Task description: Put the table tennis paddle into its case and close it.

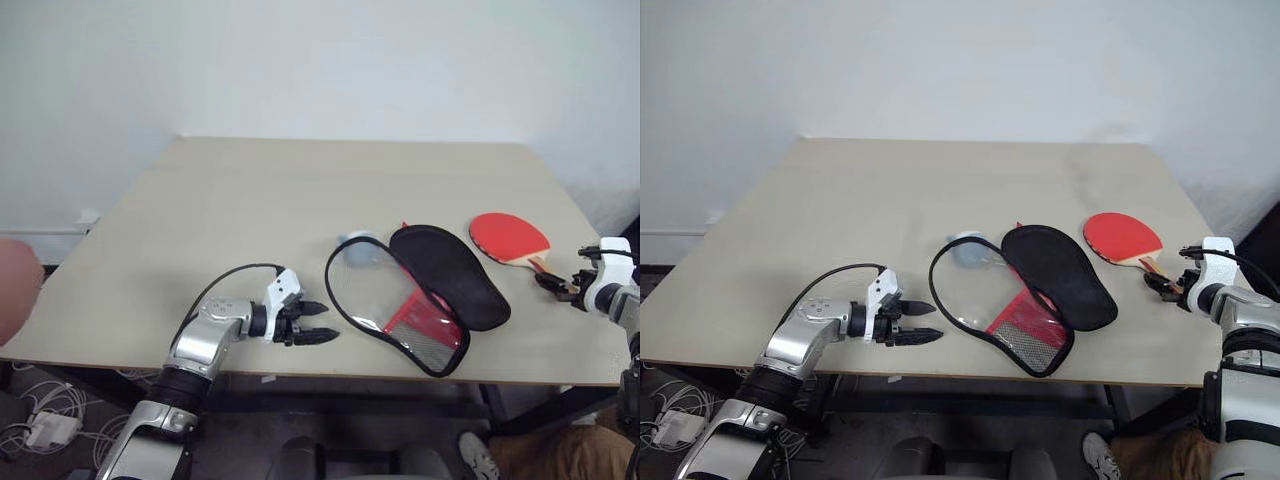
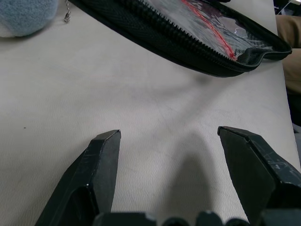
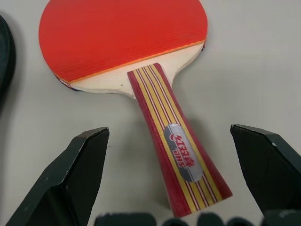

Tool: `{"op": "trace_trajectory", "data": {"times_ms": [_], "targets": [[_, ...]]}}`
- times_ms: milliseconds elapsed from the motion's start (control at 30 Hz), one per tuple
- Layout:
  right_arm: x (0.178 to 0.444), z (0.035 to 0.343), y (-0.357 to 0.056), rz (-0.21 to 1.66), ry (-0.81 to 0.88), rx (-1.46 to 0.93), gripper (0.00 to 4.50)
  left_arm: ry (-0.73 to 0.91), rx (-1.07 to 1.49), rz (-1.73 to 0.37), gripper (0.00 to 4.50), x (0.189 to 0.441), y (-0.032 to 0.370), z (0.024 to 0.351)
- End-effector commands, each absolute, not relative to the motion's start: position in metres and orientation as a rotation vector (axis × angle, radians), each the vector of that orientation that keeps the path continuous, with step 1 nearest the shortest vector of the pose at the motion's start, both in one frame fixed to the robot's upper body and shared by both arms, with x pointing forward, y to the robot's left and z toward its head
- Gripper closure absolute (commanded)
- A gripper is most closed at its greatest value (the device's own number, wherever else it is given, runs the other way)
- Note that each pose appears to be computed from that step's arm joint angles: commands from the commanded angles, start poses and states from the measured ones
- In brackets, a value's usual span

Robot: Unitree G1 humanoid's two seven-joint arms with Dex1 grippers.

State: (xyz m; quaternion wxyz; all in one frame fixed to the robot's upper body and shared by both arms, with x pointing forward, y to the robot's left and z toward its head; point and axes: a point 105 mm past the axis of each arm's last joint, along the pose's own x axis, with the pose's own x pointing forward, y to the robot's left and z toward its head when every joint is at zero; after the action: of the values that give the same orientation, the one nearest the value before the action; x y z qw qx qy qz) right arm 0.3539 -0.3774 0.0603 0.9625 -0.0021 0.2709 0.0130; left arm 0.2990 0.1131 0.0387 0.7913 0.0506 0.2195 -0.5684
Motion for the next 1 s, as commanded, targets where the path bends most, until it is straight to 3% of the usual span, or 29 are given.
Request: {"op": "trace_trajectory", "data": {"times_ms": [33,133,267,567,667,767,1000], "targets": [[0.366,0.075,-0.371,0.058,0.5,-0.039,0.04,0.435,0.115,-1.196,0.99,0.302,0.121,0.049],[0.368,0.073,-0.363,0.107,0.505,-0.031,0.04,0.44,0.115,-1.183,0.99,0.302,0.125,0.05],[0.365,0.064,-0.356,0.147,0.532,0.004,0.91,0.442,0.12,-1.175,0.99,0.302,0.128,0.052],[0.358,0.051,-0.351,0.165,0.566,0.042,0.91,0.442,0.135,-1.173,0.99,0.304,0.128,0.056],[0.353,0.041,-0.35,0.179,0.61,-0.003,1.46,0.44,0.142,-1.172,0.99,0.307,0.129,0.057],[0.348,0.034,-0.348,0.201,0.647,-0.03,2.45,0.437,0.143,-1.17,0.99,0.309,0.128,0.058],[0.343,0.023,-0.344,0.219,0.706,-0.025,2.45,0.435,0.144,-1.171,0.99,0.31,0.127,0.058]]}}
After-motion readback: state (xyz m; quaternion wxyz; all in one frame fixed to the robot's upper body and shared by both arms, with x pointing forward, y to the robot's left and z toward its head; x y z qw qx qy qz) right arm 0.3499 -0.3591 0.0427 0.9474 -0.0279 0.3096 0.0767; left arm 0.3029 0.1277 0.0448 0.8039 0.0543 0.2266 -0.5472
